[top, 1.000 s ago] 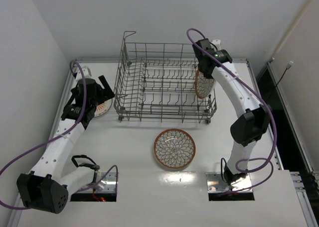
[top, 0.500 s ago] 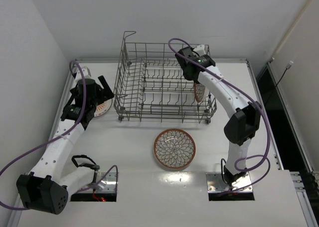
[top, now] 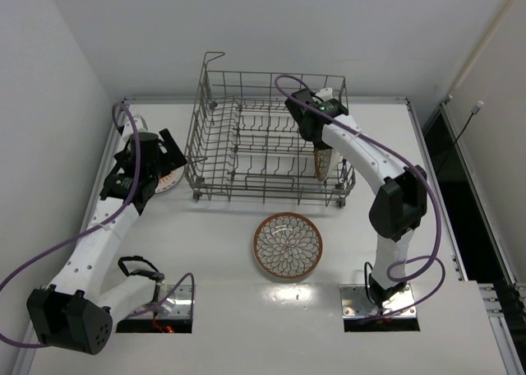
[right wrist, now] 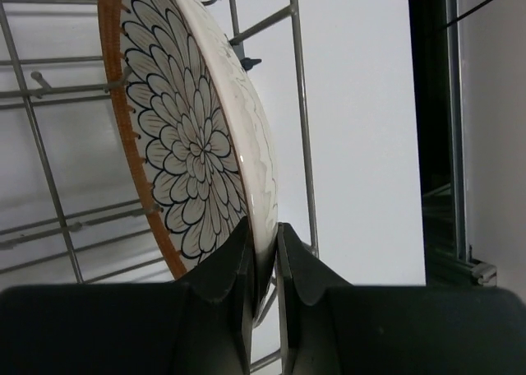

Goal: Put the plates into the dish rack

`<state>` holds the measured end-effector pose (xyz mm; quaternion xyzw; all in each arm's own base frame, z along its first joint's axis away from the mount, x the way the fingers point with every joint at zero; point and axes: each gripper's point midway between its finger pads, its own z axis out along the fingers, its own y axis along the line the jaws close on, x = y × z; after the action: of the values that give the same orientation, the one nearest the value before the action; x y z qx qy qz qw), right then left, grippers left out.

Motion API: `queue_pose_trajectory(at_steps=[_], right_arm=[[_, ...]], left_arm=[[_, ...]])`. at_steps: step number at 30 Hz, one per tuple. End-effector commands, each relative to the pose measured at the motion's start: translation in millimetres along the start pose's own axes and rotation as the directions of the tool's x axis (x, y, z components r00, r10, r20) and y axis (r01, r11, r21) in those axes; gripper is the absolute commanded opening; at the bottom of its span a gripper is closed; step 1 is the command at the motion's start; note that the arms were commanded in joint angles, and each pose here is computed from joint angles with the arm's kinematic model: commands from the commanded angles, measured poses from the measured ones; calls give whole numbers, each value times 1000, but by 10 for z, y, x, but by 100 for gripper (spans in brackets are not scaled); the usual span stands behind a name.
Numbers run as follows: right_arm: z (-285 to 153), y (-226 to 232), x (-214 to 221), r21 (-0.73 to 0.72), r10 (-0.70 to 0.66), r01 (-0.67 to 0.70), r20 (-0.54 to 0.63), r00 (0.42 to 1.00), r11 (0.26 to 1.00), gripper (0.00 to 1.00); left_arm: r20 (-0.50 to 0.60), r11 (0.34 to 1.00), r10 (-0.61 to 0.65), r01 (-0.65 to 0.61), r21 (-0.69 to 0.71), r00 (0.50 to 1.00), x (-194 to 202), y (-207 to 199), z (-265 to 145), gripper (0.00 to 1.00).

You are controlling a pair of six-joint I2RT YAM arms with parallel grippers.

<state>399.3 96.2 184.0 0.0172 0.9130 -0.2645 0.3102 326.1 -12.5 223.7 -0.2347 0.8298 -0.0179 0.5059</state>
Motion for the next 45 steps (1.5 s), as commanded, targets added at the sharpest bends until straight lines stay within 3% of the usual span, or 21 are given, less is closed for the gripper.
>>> queue_pose_trajectory(at_steps=[1, 6, 10, 13, 19, 22, 25, 26, 27, 28, 30, 31, 34, 38, 41, 45], right_arm=[[-187, 482, 166, -227, 29, -43, -65, 997, 973, 4], [-212, 523, 145, -256, 44, -57, -59, 997, 965, 12], [-275, 423, 6, -249, 71, -80, -43, 997, 965, 42], [-395, 298, -218, -257, 95, -92, 1, 995, 962, 53], [-968, -105, -686, -374, 144, -87, 127, 981, 923, 69], [-1419, -346, -675, -519, 213, -83, 195, 957, 851, 74], [-1395, -248, -208, -605, 172, -35, 170, 970, 796, 75], [-1475, -177, -53, -668, 169, -18, 163, 972, 744, 75], [-1317, -88, 257, -680, 154, -39, 110, 982, 732, 75], [-1516, -210, 376, -735, 205, -50, 123, 971, 677, 75], [-1470, -118, 757, -781, 182, -41, 94, 979, 623, 70], [-1654, -142, 903, -834, 189, -19, 103, 977, 552, 68], [-1500, -32, 1434, -850, 126, -40, 31, 992, 526, 62], [-1176, 62, 2068, -832, 35, -56, -43, 998, 552, 61], [-1123, 178, 2147, -851, 43, -64, -50, 998, 521, 61], [-1038, 243, 2082, -829, 118, -154, -107, 987, 538, 70]], left_arm=[[-17, 998, -61, 61, -29, 998, 59, 58, -104, 100], [-24, 997, -70, 70, -21, 997, 115, 61, -99, 100], [-21, 998, -64, 64, -5, 998, 100, 33, -97, 100], [-7, 999, -46, 46, 6, 999, 64, 16, -91, 100], [17, 997, -74, 74, 11, 997, 40, -3, -52, 100], [17, 998, -58, 58, 40, 998, 27, -67, -22, 100], [28, 998, -40, 39, 45, 999, -19, -90, -7, 100], [28, 998, -40, 39, 45, 999, -17, -102, 21, 100], [28, 998, -40, 39, 45, 999, -17, -102, 22, 100], [40, 997, -38, 36, 63, 998, -78, -145, 5, 100], [31, 996, -24, 21, 82, 999, -77, -187, 10, 100], [37, 995, -19, 15, 95, 999, -95, -213, 9, 100], [26, 993, -18, 14, 115, 1000, -75, -258, 26, 100], [10, 993, -27, 25, 119, 1000, -41, -277, 48, 100], [17, 992, -30, 28, 124, 999, -79, -293, 36, 100], [11, 993, -18, 16, 119, 1000, -99, -297, 27, 100]])
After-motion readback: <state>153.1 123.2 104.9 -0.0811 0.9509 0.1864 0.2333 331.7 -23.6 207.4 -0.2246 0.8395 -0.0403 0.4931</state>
